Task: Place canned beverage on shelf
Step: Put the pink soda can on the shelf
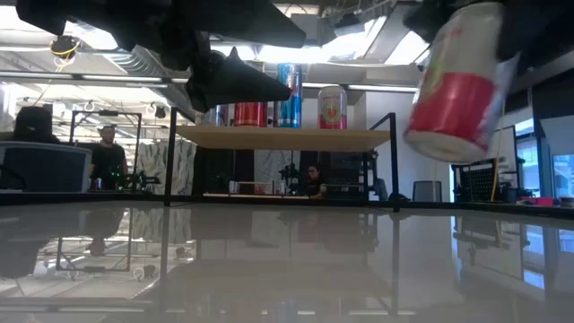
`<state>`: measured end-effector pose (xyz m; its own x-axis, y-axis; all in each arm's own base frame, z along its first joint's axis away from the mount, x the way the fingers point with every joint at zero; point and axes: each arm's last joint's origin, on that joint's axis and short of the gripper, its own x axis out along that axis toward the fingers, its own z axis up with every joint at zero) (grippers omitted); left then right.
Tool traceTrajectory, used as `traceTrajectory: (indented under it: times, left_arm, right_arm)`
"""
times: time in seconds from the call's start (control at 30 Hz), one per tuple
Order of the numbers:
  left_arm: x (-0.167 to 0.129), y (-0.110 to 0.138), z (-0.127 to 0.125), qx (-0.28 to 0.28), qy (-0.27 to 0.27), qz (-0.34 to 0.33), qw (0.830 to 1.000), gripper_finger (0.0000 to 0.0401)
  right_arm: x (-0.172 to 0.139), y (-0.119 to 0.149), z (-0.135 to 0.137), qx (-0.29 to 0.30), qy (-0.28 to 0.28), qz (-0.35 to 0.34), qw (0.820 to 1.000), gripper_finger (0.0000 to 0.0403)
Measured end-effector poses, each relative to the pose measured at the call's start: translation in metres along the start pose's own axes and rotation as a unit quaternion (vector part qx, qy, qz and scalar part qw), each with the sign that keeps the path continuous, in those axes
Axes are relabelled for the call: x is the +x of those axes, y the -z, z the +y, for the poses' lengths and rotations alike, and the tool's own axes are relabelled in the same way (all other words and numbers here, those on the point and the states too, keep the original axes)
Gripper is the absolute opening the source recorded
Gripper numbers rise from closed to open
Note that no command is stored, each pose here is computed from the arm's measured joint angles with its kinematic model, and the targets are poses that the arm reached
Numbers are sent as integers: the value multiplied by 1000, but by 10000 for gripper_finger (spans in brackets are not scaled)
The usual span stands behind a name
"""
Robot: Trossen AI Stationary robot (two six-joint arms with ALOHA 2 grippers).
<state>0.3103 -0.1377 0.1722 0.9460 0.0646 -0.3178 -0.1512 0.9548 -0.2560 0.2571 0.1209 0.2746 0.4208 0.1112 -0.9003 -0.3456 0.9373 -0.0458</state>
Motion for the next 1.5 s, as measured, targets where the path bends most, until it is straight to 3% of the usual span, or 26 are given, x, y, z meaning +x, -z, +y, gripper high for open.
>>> traceTrajectory:
  times: [0.2, 0.47, 0.67, 0.73, 0.83, 0.9, 1.23, 1.37, 1.5]
  left_arm:
    - [2, -1, 3, 36, 8, 4, 999, 321]
    - [8, -6, 13, 69, 24, 15, 997, 321]
    - [12, -9, 20, 76, 31, 20, 996, 321]
    - [12, -9, 21, 75, 29, 19, 997, 321]
    - [13, -10, 23, 74, 26, 18, 997, 321]
    - [13, -10, 24, 74, 25, 18, 997, 321]
    - [17, -16, 31, 78, 13, 5, 997, 321]
    - [20, -19, 39, 73, 19, 9, 997, 321]
    - [25, -24, 52, 65, 28, 13, 997, 321]
  right_arm:
    - [18, -3, -15, -36, -11, 24, 999, 280]
    - [57, -3, -14, -72, -46, 88, 992, 280]
    - [61, -4, -13, -74, -53, 88, 992, 280]
    - [60, -5, -14, -76, -43, 89, 992, 301]
    - [59, -9, -14, -73, -31, 85, 993, 368]
    - [53, -15, -15, -62, -25, 75, 995, 382]
    - [11, -21, 11, 17, -27, 110, 993, 301]
    - [-5, 0, 40, 42, 34, 111, 992, 290]
    - [-17, 16, 63, 40, 115, 63, 991, 288]
